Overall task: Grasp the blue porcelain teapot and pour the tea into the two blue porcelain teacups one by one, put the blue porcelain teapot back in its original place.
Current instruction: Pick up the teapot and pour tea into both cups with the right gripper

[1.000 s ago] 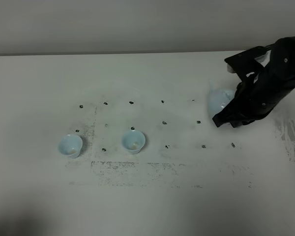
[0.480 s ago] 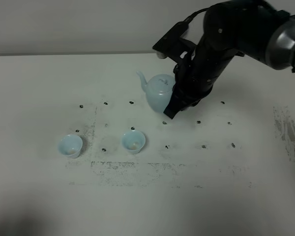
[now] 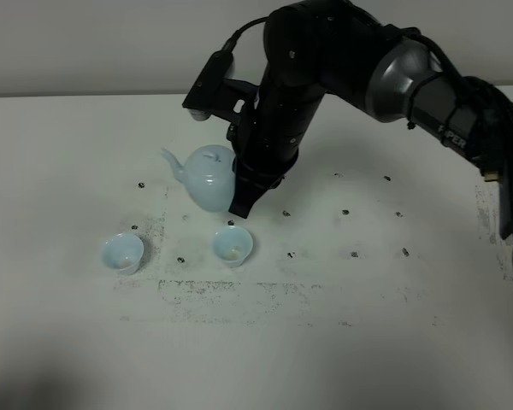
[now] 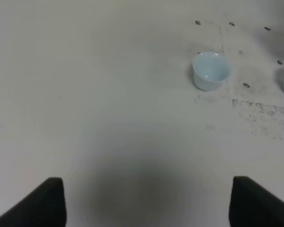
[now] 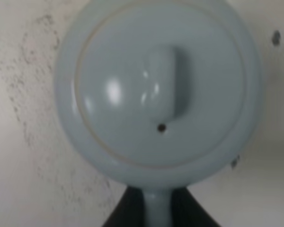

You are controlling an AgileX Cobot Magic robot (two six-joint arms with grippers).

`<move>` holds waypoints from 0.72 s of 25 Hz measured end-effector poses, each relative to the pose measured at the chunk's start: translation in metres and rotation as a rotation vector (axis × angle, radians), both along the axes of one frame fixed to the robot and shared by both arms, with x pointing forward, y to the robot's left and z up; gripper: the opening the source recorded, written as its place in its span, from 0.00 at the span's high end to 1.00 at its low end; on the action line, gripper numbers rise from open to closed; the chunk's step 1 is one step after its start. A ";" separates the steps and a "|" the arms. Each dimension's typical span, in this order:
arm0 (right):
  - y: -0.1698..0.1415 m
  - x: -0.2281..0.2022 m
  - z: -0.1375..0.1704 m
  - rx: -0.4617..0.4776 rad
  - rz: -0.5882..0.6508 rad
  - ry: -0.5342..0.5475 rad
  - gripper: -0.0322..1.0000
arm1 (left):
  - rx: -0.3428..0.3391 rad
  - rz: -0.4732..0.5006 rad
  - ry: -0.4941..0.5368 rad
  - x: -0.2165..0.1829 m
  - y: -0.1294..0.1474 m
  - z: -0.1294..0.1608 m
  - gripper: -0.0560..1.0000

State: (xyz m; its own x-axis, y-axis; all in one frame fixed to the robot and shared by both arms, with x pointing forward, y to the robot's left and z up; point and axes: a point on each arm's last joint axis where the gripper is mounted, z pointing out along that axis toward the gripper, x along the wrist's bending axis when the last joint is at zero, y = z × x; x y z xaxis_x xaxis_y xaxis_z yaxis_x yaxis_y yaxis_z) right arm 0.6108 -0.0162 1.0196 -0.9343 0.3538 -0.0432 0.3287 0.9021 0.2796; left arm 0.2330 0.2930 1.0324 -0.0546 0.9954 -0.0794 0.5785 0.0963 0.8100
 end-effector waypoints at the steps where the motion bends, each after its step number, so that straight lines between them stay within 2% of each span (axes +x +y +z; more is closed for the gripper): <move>1: 0.006 0.001 0.002 0.005 0.018 -0.012 0.93 | 0.000 0.000 0.000 0.000 0.000 0.000 0.31; 9: 0.045 0.000 -0.006 0.021 0.156 -0.070 0.93 | 0.000 0.000 0.000 0.000 0.000 0.000 0.31; 18: 0.049 0.002 -0.023 -0.030 0.312 -0.088 0.93 | 0.000 0.000 0.000 0.000 0.000 0.000 0.31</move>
